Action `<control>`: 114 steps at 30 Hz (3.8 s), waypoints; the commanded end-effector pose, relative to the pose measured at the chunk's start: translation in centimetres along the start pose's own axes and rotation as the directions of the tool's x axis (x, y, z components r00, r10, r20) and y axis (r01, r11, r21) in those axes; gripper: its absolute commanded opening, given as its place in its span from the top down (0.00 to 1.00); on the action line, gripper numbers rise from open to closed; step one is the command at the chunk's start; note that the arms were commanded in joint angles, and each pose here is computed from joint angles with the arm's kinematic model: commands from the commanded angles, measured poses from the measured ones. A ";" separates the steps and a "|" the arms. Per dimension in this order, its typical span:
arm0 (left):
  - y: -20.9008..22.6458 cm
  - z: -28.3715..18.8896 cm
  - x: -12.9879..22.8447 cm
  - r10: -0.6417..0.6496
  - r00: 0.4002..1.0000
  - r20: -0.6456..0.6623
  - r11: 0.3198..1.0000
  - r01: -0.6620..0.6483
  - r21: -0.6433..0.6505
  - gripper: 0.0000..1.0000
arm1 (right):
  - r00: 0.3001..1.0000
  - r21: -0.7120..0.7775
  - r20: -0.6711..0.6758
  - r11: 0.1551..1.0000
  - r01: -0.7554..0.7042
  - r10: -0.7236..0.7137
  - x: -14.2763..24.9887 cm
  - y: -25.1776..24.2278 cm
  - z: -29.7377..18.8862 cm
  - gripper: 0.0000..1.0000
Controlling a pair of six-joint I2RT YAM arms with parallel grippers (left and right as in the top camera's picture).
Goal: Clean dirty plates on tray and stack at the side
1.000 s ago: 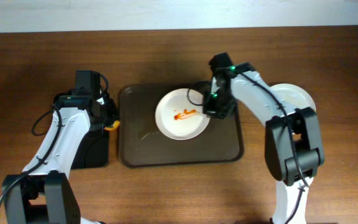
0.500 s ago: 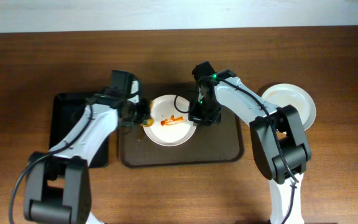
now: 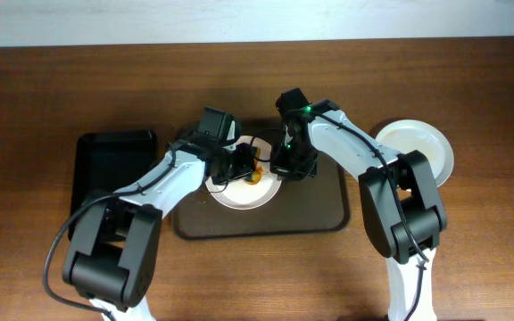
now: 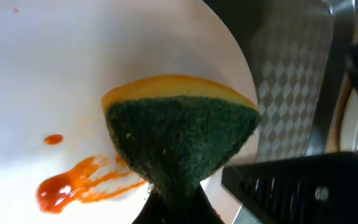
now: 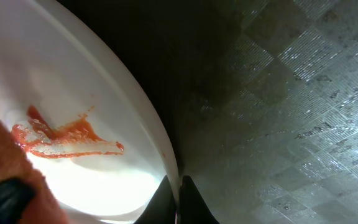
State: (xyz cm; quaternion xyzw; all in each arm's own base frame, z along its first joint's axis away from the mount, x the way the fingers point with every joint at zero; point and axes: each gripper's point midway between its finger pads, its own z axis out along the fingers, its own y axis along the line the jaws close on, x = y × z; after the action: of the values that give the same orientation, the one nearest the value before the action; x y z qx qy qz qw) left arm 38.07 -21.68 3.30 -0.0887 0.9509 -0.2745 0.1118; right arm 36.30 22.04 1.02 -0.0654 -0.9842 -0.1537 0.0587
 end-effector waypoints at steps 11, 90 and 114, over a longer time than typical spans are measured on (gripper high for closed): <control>-1.1 2.7 0.7 -0.099 0.992 -0.077 0.990 0.106 0.095 1.00 | 1.000 0.016 -0.018 1.000 -0.021 0.022 0.3 -0.5 0.5 0.96; 2.2 -4.3 0.7 0.859 0.511 -0.001 0.506 -0.851 0.138 0.88 | 0.999 0.030 -0.028 0.999 -0.026 0.027 0.6 -0.8 0.4 0.96; 2.2 -4.3 0.7 0.859 0.511 -0.001 0.507 -0.851 0.138 0.82 | 0.999 0.030 -0.028 0.999 -0.026 0.027 0.6 -0.8 0.4 0.96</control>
State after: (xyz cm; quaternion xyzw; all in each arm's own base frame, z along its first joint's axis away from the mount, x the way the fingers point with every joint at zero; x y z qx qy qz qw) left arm 36.25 -17.66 5.75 0.4138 0.8553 -0.2304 0.2099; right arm 35.79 21.81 0.95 -0.0726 -0.9839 -0.1477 0.0699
